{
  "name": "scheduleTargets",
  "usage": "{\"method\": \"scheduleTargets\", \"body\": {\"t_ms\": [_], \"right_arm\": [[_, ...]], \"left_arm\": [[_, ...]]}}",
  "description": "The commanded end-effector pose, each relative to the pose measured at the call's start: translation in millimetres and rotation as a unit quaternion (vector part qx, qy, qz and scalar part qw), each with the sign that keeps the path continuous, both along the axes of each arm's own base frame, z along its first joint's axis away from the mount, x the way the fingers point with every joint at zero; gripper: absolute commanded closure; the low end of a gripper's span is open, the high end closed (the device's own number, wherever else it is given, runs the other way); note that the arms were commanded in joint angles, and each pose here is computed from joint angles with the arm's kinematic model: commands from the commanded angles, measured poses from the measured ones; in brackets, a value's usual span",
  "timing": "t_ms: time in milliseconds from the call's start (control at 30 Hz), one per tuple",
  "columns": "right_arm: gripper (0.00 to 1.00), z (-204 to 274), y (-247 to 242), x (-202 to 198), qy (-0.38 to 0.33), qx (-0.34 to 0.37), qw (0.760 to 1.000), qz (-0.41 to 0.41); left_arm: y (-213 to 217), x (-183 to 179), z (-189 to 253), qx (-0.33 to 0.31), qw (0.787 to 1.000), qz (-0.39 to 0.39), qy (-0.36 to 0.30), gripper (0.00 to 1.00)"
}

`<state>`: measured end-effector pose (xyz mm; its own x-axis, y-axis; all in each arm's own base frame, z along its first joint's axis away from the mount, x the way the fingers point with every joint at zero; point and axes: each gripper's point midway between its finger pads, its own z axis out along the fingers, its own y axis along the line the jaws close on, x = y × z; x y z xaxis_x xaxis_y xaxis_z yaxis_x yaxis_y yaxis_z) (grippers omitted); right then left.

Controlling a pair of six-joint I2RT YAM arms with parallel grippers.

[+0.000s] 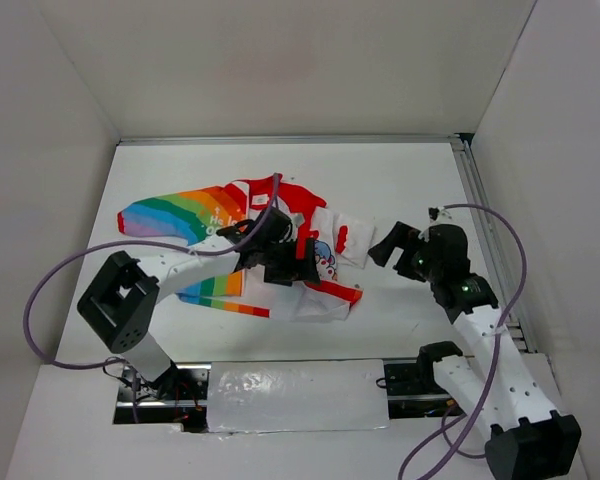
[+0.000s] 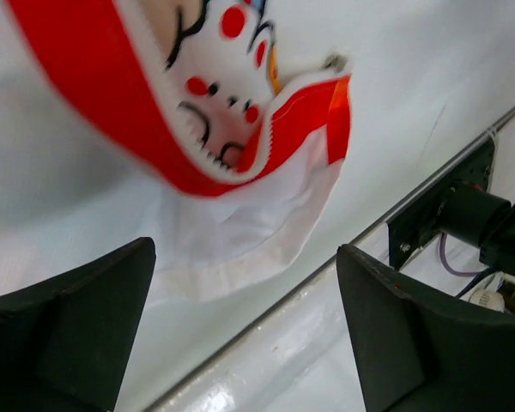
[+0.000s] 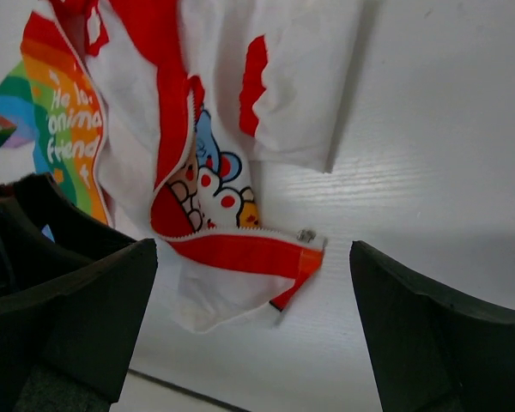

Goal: Zip up the jacket

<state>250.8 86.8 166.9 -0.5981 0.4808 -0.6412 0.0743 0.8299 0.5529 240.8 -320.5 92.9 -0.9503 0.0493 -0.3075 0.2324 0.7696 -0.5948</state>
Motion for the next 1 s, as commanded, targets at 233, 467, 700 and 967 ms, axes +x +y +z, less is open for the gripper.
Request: {"method": "scheduleTargets", "body": {"t_ms": [233,467,700,967], "right_arm": [[0.0,-67,81,-44,0.076,-0.029,0.985,0.152],[0.0,-68,104,-51,0.07,-0.024,0.985,0.155],[0.0,-61,98,-53,0.068,-0.048,0.986,0.144],[0.0,-68,100,-56,0.074,-0.054,0.984,0.151]], "left_arm": [[122,-51,8,0.14,0.962,0.223,0.073,0.01],[170,-37,-4,0.16,0.947,0.274,0.049,0.01],[189,3,-29,0.231,0.944,0.236,0.004,0.03],[198,19,-52,0.271,0.928,0.252,0.024,0.18]]}}
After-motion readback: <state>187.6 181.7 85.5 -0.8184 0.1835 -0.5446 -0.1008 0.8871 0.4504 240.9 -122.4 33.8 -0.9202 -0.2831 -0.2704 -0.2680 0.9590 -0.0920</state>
